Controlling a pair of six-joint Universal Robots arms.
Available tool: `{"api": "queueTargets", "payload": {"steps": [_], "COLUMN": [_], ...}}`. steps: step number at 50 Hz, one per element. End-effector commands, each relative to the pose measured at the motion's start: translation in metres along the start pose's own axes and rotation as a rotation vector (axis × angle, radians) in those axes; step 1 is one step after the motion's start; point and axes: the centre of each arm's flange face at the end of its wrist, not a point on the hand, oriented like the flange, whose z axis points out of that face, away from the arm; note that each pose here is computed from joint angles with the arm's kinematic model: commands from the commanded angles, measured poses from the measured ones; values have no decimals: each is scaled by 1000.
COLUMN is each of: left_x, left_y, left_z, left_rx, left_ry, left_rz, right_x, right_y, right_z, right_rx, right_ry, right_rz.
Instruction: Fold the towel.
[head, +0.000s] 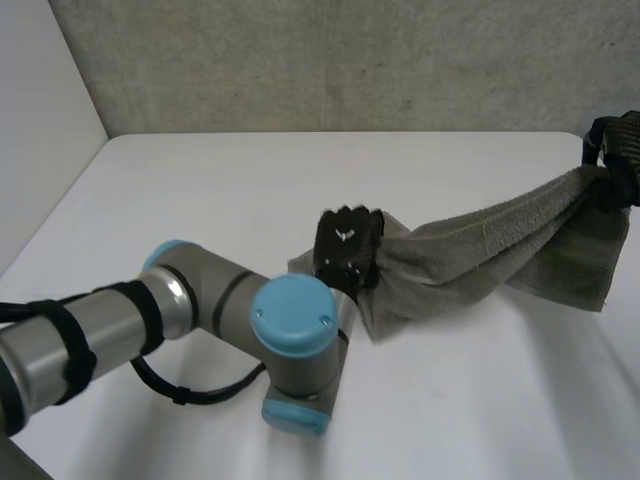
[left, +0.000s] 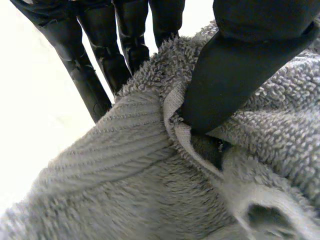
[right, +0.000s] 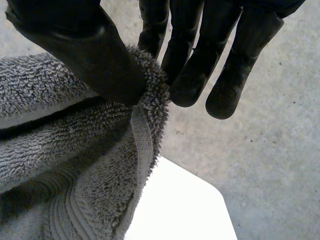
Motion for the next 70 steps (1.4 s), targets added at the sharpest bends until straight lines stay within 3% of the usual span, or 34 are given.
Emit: {"api": "queueTargets", "payload": {"steps": [1, 3, 4, 5, 7, 9, 12, 14, 19, 22, 27, 31, 36, 44, 56, 70], "left_x": [-41, -67, -67, -78, -84, -86, -84, -80, -79, -84, -98, -110, -121, -119, -120, -150], "left_y": [-79, -141, -142, -171, -195, -220, -222, -204, -154, -121, -77, -58, -31, -27, -59, -72], "left_z": [34, 46, 46, 47, 44, 33, 28, 19, 3, -11, -32, -43, -60, -71, -73, -98], "left_rx": [246, 461, 462, 566, 653, 755, 769, 711, 536, 412, 234, 133, -66, -197, -175, -229], "left_ry": [-107, -195, -195, -239, -274, -275, -248, -176, -104, -90, -91, -103, -100, -75, -87, -184], "left_rz": [108, 197, 198, 238, 268, 303, 316, 353, 389, 403, 421, 427, 431, 430, 453, 431], "right_x": [2, 4, 3, 1, 3, 2, -1, -7, -73, -85, -112, -124, -119, -115, -98, -74], "right_y": [-28, -40, -52, -68, -79, -81, -76, -69, -32, -18, 25, 37, 44, 47, 44, 66], "right_z": [14, 19, 23, 27, 28, 28, 30, 29, 26, 24, 18, 14, 17, 17, 11, 12], "right_rx": [175, 278, 395, 534, 617, 632, 587, 542, 332, 254, 32, -23, -74, -98, -101, -135], "right_ry": [-14, -6, -10, -30, -28, -41, -57, -92, -367, -415, -512, -543, -479, -441, -303, -222], "right_rz": [1, 20, 55, 89, 114, 130, 145, 148, 93, 62, -119, -189, -210, -211, -221, -212]}}
